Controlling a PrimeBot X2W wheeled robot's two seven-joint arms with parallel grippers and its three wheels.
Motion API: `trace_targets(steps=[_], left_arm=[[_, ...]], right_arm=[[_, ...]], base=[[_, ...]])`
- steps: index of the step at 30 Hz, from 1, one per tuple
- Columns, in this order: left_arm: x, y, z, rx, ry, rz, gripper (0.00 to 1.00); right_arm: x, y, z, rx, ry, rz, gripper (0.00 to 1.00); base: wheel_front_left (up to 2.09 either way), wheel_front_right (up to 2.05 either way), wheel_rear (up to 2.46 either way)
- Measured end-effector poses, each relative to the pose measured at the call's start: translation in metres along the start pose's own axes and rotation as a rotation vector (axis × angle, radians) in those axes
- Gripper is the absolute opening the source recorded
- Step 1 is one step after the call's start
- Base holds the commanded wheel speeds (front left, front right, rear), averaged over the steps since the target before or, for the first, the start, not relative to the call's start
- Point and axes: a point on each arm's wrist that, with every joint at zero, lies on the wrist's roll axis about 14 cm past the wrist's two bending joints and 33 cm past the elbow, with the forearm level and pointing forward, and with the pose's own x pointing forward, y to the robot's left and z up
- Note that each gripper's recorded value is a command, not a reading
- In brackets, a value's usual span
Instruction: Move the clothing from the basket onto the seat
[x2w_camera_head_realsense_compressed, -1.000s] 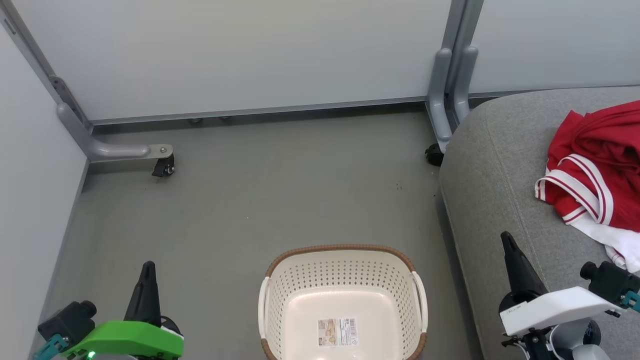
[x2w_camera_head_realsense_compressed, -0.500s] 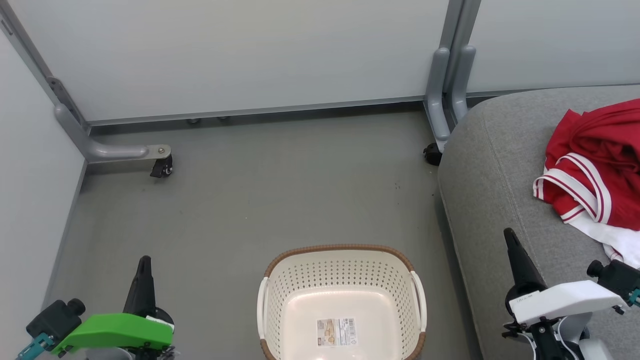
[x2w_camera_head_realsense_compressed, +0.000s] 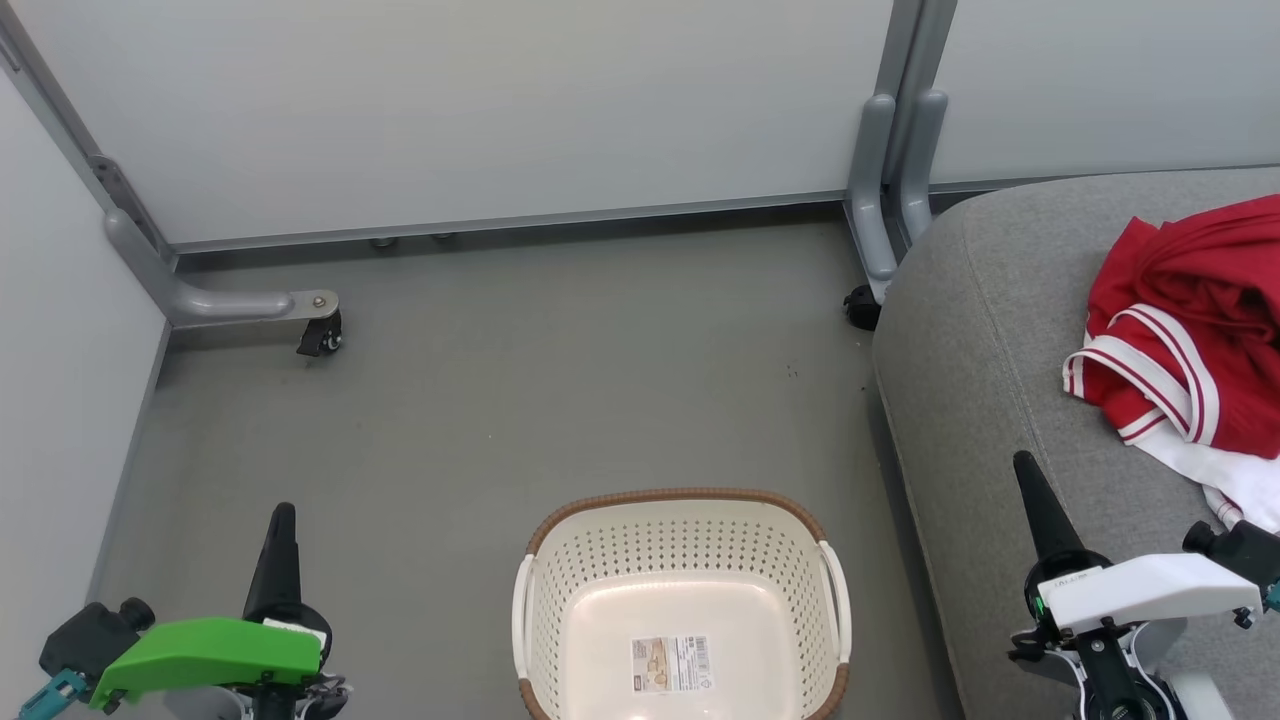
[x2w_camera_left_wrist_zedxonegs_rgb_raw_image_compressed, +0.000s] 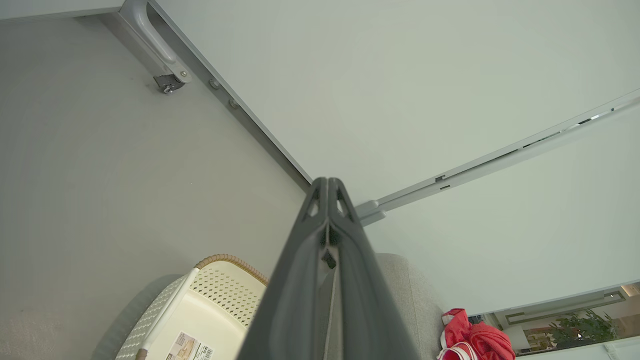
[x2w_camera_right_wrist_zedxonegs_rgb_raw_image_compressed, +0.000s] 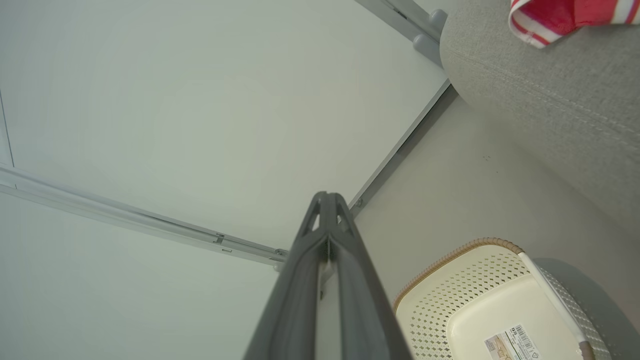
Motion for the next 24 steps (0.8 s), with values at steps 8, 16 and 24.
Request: trace_targets(steps=[8, 16, 24], left_arm=[[0.003, -0.0039, 0.0017, -0.089, 0.0, -0.013, 0.0], [0.0053, -0.0055, 0.004, -0.167, -0.001, -0.018, 0.0], [0.008, -0.0097, 0.0058, -0.24, 0.0, -0.035, 0.0]], right_arm=[[0.0029, -0.0012, 0.0037, 0.082, -0.009, -0.003, 0.0], [0.0039, -0.0041, 0.0055, 0.158, -0.014, -0.011, 0.0], [0.0058, -0.0058, 0.0088, 0.228, -0.023, -0.015, 0.0]], base=[[0.0, 0.0, 0.0], [0.0, 0.0, 0.0], [0.0, 0.0, 0.0]])
